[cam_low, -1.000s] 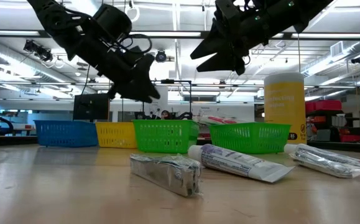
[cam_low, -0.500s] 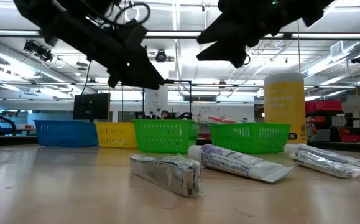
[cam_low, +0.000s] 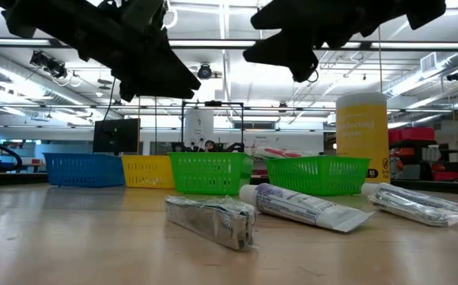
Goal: Pick & Place Travel size toiletries
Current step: Put the white toothpaste into the yellow bin
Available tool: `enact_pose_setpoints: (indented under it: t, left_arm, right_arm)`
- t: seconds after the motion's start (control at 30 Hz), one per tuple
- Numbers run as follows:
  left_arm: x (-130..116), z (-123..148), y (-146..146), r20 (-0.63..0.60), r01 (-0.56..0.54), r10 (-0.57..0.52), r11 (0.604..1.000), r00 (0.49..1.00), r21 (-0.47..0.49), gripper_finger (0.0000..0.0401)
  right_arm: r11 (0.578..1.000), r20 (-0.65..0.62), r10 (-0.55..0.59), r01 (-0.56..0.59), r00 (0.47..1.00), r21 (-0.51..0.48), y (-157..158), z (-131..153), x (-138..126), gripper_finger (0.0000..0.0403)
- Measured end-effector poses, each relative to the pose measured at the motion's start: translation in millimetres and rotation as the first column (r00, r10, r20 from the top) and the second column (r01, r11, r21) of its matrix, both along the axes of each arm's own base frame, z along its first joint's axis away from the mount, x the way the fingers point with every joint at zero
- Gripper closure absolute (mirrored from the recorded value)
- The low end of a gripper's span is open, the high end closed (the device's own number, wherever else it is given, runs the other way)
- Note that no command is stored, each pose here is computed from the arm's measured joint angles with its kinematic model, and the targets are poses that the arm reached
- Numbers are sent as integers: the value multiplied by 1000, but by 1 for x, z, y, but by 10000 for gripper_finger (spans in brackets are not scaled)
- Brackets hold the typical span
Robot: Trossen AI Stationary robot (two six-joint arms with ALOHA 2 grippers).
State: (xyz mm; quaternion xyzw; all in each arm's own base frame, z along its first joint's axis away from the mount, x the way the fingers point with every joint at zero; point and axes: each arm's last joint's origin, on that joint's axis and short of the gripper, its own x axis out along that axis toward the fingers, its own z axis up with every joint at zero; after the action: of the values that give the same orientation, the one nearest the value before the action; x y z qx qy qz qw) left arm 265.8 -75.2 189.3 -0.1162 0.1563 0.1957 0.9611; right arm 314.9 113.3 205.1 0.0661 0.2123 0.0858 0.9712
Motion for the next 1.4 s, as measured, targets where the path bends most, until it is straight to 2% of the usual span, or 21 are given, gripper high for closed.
enact_pose_setpoints:
  t: [0.23,0.4,0.57,0.87,1.07,1.23,1.4]
  left_arm:
    - [-1,0,-1,11,-29,29,1000,1000,-12,248]
    - [-1,0,-2,7,-22,22,1000,1000,-14,248]
    - [-1,0,-2,7,-23,23,1000,1000,-14,248]
    - [-1,0,1,0,-33,33,999,999,16,248]
    - [-1,0,1,-12,-22,22,999,1000,45,248]
    - [-1,0,1,-13,-21,21,999,1000,46,248]
    - [-1,0,1,-12,-21,22,999,1000,46,248]
  right_arm:
    - [1000,3,18,-18,1000,2,7,-8,3,167]
    - [1000,-1,-25,25,1000,17,6,-8,3,167]
    - [999,-15,-22,22,1000,29,7,-9,2,167]
    - [992,-81,-65,74,995,105,6,-13,1,167]
    - [985,-191,-85,111,978,130,6,-22,-4,167]
    - [984,-211,22,16,977,177,25,-22,-12,168]
    - [987,-192,16,15,981,158,46,-21,-23,179]
